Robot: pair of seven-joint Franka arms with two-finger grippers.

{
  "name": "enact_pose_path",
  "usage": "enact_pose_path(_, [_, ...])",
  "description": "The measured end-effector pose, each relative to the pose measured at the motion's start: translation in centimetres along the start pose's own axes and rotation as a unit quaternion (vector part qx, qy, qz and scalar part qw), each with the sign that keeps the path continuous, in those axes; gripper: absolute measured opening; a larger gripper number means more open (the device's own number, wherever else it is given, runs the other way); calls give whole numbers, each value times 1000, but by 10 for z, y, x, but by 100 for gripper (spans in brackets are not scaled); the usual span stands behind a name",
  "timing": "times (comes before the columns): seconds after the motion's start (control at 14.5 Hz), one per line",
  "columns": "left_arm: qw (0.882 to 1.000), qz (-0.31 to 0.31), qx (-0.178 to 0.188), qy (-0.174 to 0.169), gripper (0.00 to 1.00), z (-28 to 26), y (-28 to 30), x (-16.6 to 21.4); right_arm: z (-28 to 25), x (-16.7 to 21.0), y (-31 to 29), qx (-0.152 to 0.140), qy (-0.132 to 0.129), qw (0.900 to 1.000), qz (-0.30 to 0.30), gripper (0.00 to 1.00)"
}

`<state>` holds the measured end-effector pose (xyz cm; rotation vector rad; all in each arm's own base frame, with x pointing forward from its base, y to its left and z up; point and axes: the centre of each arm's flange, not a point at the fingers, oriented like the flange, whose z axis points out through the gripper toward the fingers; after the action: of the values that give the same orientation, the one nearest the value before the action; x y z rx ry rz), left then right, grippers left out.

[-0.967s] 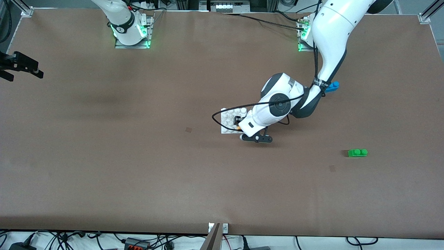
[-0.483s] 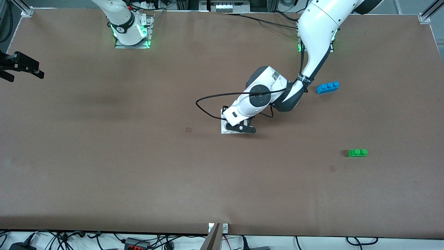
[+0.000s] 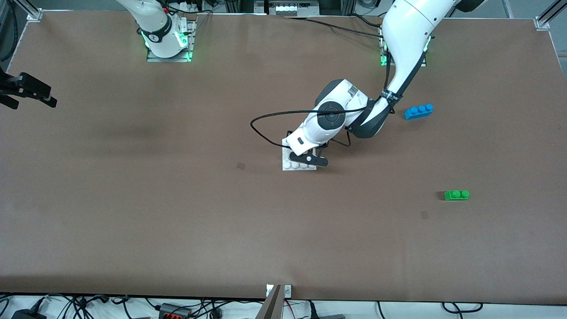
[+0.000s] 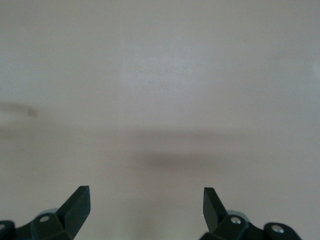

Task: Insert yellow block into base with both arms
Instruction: 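Lower the yellow brick onto the plate studs and press down with the left gripper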

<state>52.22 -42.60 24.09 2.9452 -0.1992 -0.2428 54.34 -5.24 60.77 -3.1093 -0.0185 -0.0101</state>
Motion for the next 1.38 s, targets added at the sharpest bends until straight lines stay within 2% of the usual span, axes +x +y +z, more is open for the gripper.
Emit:
enact_pose_path(0.55, [1000,-13,14,-10,69,23,8,-11,1,1,-5,0,-1,1000,9,100])
enact_pose_path(1.38, [999,-45,23,17,69,25,10,-4,2,1,-4,0,-1,1000,10,100])
